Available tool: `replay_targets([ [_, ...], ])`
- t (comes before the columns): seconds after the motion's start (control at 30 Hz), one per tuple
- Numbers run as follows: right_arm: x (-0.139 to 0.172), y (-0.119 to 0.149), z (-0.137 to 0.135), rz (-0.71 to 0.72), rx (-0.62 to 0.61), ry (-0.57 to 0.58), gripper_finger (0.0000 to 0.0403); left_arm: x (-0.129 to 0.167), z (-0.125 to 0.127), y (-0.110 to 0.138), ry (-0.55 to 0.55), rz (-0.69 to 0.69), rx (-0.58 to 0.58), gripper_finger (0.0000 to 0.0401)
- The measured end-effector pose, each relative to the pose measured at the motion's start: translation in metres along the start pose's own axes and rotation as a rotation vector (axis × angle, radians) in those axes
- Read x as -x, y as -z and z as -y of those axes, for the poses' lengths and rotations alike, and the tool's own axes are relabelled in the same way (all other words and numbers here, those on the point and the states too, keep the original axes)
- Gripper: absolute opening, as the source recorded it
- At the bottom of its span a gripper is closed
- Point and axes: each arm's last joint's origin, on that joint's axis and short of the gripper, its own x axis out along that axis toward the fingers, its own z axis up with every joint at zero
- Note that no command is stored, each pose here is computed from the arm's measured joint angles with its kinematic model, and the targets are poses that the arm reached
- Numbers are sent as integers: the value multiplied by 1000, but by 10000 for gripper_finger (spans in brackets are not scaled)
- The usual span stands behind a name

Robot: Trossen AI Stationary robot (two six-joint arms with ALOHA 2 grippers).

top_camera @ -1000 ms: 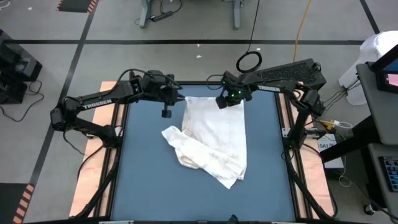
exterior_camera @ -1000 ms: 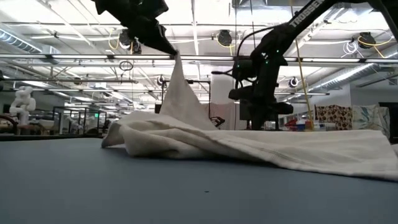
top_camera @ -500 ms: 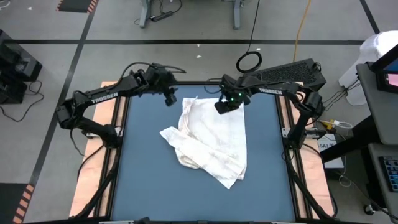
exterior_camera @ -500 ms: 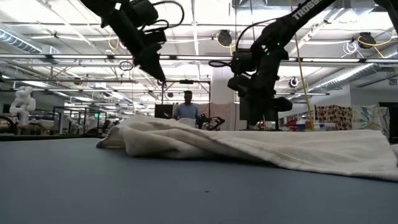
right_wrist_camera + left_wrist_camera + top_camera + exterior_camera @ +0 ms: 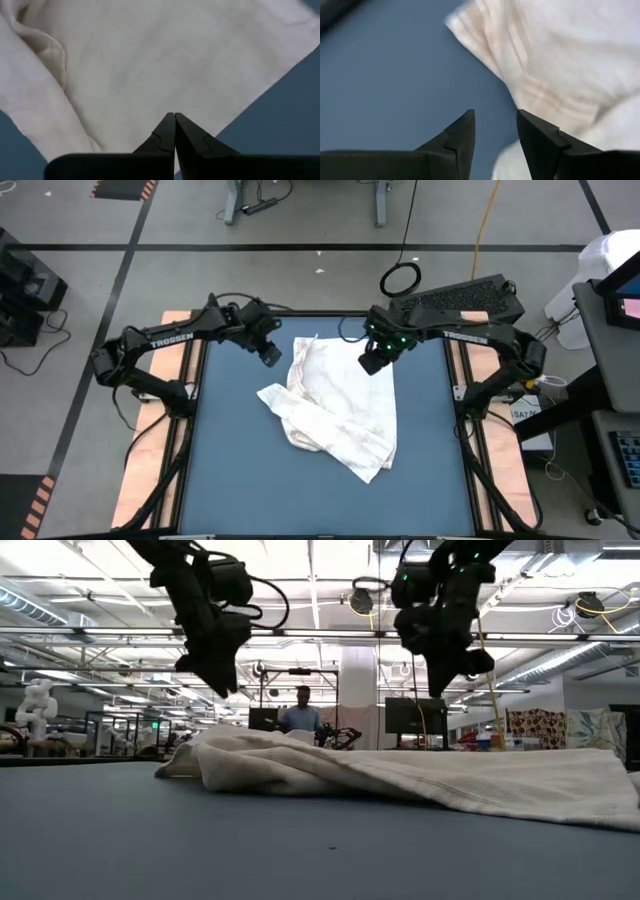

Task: Roll towel
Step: Fold the white towel

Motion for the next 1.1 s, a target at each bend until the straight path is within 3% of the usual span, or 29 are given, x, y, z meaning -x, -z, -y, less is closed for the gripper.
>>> replay_targets([
  [0.13, 0, 14, -5, -7, 47, -28, 0, -19, -2, 21, 114, -105, 2, 149],
  [0.33, -11, 45, -10, -89, 50, -49, 0, -38, -5, 51, 210, -276, 164, 149],
  [0.6, -11, 84, -23, -159, 40, -95, 0, -44, 17, 68, 267, -348, 94, 162],
  [0.83, 0, 104, -46, -105, 8, -166, 0, -43, 43, 81, 351, -365, -170, 233],
  [1.1, 1, 119, -70, -42, -10, -242, 0, -44, 68, 98, 110, -266, -575, 289],
])
